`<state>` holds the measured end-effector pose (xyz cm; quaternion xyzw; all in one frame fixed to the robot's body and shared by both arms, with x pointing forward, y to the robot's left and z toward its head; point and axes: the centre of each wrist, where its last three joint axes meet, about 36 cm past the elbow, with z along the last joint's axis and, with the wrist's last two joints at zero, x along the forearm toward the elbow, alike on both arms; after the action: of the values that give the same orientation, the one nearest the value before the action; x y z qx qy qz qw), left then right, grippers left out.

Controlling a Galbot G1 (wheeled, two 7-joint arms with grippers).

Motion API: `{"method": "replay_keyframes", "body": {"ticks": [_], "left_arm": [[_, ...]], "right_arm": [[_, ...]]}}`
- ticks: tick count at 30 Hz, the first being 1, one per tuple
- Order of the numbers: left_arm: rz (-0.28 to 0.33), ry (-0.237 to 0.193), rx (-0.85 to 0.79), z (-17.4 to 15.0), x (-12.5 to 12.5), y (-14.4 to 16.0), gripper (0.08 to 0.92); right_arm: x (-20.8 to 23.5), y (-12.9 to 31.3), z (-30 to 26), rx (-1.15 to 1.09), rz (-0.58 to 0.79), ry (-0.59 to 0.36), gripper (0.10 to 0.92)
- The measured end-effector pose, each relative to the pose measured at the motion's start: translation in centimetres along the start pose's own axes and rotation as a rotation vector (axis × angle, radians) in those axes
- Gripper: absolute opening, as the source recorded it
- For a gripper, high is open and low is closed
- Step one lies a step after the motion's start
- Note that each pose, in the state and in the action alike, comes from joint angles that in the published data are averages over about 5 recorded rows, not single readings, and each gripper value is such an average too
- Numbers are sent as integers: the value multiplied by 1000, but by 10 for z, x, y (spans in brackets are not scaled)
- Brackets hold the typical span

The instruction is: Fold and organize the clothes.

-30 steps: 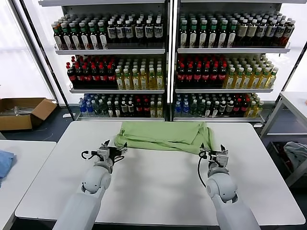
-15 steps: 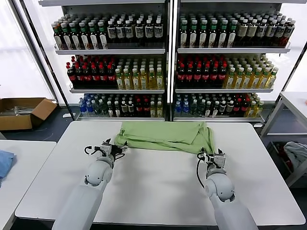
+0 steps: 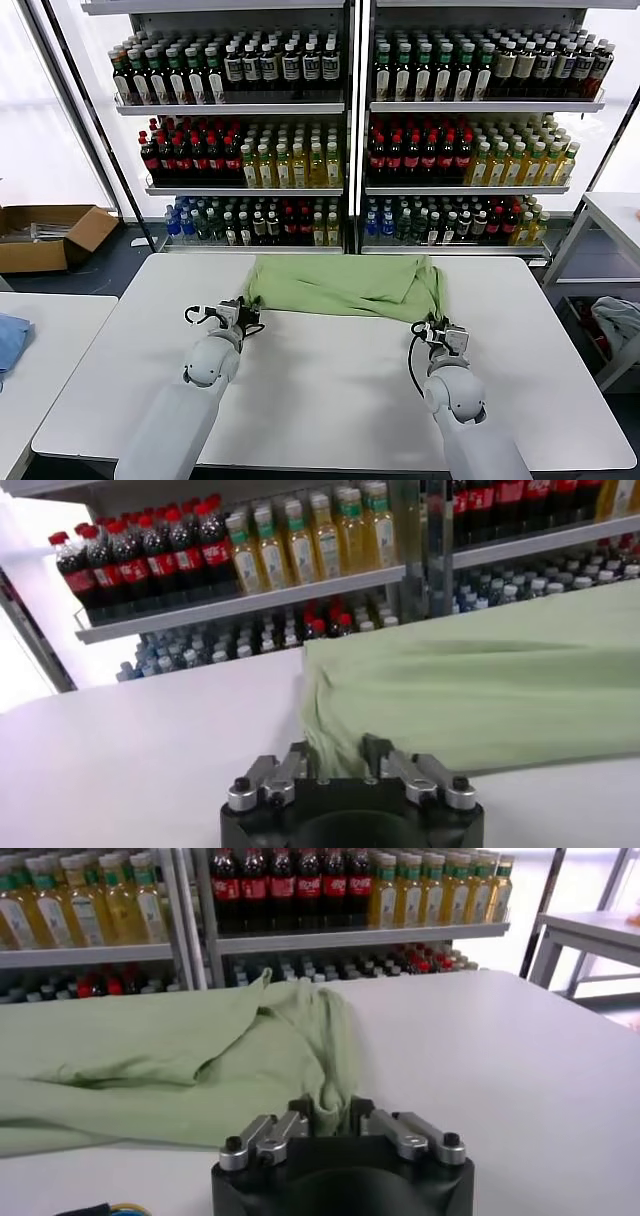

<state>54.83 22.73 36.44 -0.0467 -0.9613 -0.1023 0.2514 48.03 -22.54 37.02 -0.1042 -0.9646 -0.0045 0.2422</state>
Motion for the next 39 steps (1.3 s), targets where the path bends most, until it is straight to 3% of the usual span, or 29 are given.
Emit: {"method": "replay_keyframes", "body": {"ticks": [4, 7, 17, 22, 29, 35, 39], "left_arm": [[3, 3, -5, 3, 4, 2, 130], [4, 0, -8, 5, 9, 3, 90], [2, -33, -25, 21, 54, -2, 86], [-4, -64, -37, 31, 94, -5, 86], [5, -85, -46, 53, 170, -8, 86], [18, -50, -49, 80, 226, -18, 86], [36, -9, -56, 97, 255, -28, 87]], "right_arm": [[6, 1, 1, 0, -1, 1, 136], [12, 1, 1, -2, -4, -2, 136], [57, -7, 1, 3, -10, -40, 136], [94, -13, 5, 20, -8, -56, 136], [150, -24, 19, 55, -3, -52, 136], [181, -36, 39, 98, 15, -17, 142], [195, -42, 51, 117, 26, 6, 228]]}}
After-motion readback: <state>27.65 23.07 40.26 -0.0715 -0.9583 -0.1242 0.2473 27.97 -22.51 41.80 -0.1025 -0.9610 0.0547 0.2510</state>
